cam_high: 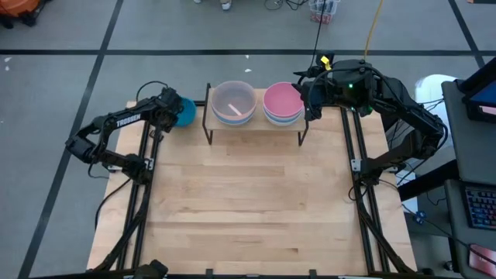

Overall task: Place and stack bowls onto a shelf
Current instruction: Stack the blue bowl on top of the light pink bowl on the shelf

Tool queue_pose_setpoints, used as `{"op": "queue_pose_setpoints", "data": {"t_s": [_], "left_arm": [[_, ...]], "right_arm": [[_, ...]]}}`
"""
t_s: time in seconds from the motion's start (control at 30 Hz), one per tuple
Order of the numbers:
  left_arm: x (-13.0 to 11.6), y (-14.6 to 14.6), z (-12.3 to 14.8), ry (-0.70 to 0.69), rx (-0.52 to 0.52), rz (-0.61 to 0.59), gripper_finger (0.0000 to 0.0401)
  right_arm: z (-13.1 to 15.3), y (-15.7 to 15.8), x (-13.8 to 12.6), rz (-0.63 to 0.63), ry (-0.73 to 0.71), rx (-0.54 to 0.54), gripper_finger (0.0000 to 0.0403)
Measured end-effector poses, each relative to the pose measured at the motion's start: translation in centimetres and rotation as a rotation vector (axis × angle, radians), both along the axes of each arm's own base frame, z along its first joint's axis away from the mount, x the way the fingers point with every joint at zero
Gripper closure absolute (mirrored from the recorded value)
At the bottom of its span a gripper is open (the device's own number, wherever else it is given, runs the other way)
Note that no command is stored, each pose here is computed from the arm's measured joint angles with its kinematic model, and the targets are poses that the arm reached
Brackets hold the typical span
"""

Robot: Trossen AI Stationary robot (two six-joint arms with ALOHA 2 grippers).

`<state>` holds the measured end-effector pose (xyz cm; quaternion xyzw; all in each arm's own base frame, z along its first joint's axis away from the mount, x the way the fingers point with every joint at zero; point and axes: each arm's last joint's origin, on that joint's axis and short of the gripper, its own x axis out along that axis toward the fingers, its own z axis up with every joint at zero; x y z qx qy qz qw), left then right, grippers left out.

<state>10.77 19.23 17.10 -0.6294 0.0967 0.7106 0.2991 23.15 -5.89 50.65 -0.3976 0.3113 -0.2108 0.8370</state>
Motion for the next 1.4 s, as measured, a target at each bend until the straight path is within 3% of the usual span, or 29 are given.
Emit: {"op": "queue_pose_setpoints", "data": {"t_s": [0.1,0.33,0.63,1.07,1.4], "left_arm": [[-0.1,0.4,0.3,-0.013,0.02,-0.082,0.0384],[-0.7,0.2,1.3,-0.018,0.063,-0.162,0.0385],[-3.1,-1.8,6.8,-0.009,0.355,-0.247,0.0385],[-6.4,-8.8,12.8,0.074,0.797,-0.496,0.0385],[-6.3,-10.3,14.7,0.182,1.077,-0.973,0.0385]], "right_arm": [[0.0,0.0,0.0,-0.001,0.0,0.0,0.0264],[0.0,0.0,0.0,-0.002,0.004,0.002,0.0264],[-0.4,-0.1,-0.2,-0.013,0.042,0.009,0.0264],[-0.4,-0.9,-0.4,-0.068,0.011,0.044,0.0264],[-0.4,-1.4,-0.6,-0.125,-0.049,0.11,0.0264]]}}
